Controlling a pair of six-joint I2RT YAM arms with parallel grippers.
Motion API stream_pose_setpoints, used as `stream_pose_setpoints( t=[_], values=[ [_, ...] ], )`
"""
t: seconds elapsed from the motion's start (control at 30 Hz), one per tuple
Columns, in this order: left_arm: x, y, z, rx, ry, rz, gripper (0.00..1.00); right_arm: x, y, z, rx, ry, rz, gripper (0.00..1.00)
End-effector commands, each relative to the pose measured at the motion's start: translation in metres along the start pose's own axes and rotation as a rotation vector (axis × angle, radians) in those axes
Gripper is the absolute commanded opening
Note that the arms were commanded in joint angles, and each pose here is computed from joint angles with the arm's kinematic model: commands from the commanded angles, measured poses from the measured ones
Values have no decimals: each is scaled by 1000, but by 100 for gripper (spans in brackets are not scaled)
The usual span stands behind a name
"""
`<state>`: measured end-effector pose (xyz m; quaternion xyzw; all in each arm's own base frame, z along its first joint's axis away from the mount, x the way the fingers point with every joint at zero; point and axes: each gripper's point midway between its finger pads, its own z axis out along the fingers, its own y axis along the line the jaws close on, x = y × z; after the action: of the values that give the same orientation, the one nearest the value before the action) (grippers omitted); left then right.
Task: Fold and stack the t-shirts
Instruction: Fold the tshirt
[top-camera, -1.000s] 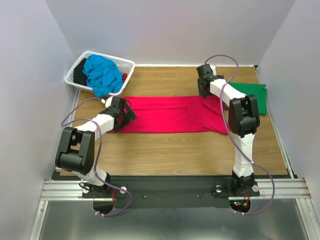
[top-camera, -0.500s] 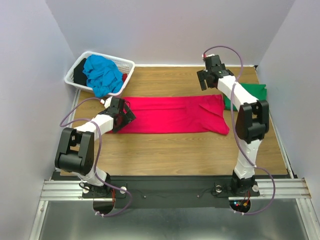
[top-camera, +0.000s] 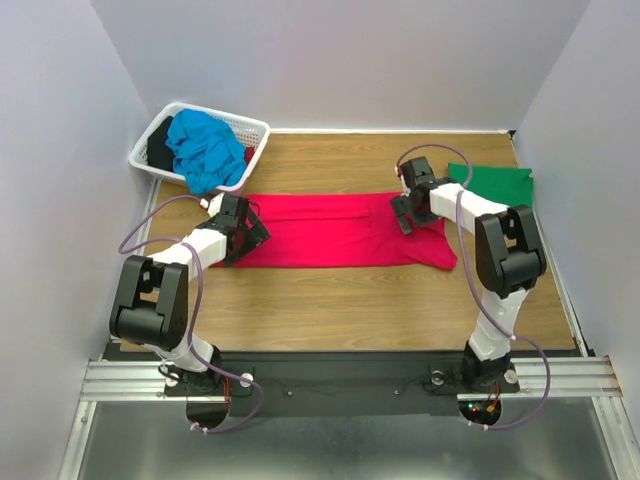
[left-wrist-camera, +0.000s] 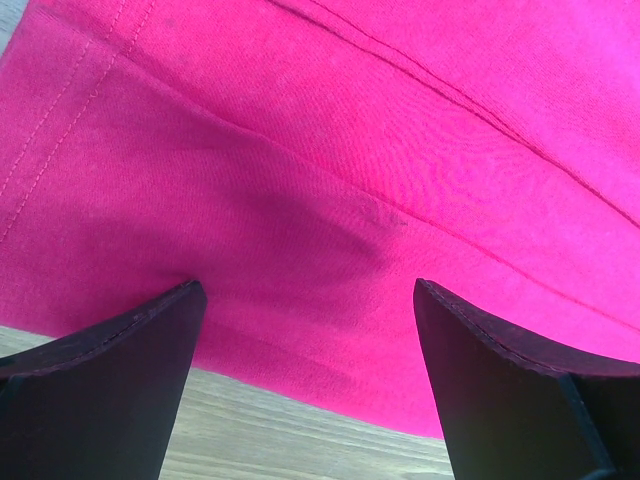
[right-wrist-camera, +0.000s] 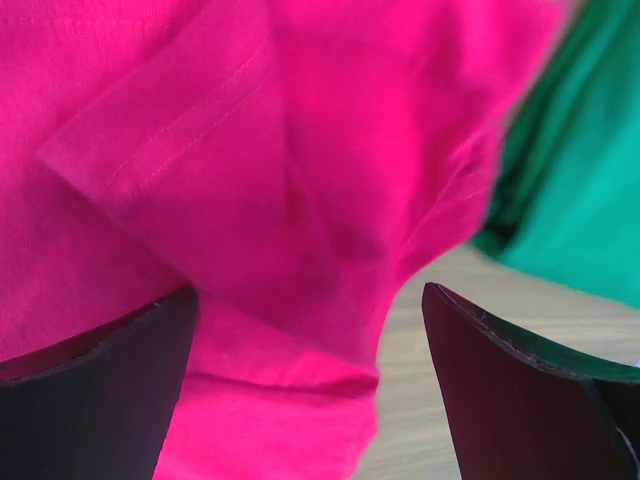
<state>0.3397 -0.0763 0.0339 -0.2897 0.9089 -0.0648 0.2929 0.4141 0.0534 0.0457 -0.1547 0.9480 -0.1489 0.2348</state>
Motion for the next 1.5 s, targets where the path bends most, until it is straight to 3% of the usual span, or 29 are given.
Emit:
stream_pose_setpoints(
  t=[0.0,0.2,0.37,0.63,0.9,1.0,1.03,1.13,1.3,1.47],
  values=[
    [22,38,-2,-126,65,37,98,-29,-13,-1,94,-76,15,100],
    [23,43,-3,-145,64,42,98,-42,-44,8,296,-71,78,100],
    [24,50,-4,-160,63,40,98,-56,-61,8,350,-94,155,100],
    [25,49,-8,-148,63,34,98,-94,-87,-4,294,-211,399,100],
    [1,27,-33,-53,1,25,98,-96,-78,-46,166,-280,486,100],
    [-18,16,-48,-19,-54,14,98,-95,-52,-68,-11,-307,577,100],
    [-23,11,-51,-9,-70,11,98,-89,-23,-78,-176,-294,595,100],
    [-39,-2,-55,17,-101,16,98,-63,35,-87,-400,-204,631,100],
    [-43,-10,-30,-9,-84,37,98,-16,94,-71,-420,-77,621,100],
    [-18,-3,-4,-39,8,47,98,1,102,-40,-357,8,679,100]
  ],
)
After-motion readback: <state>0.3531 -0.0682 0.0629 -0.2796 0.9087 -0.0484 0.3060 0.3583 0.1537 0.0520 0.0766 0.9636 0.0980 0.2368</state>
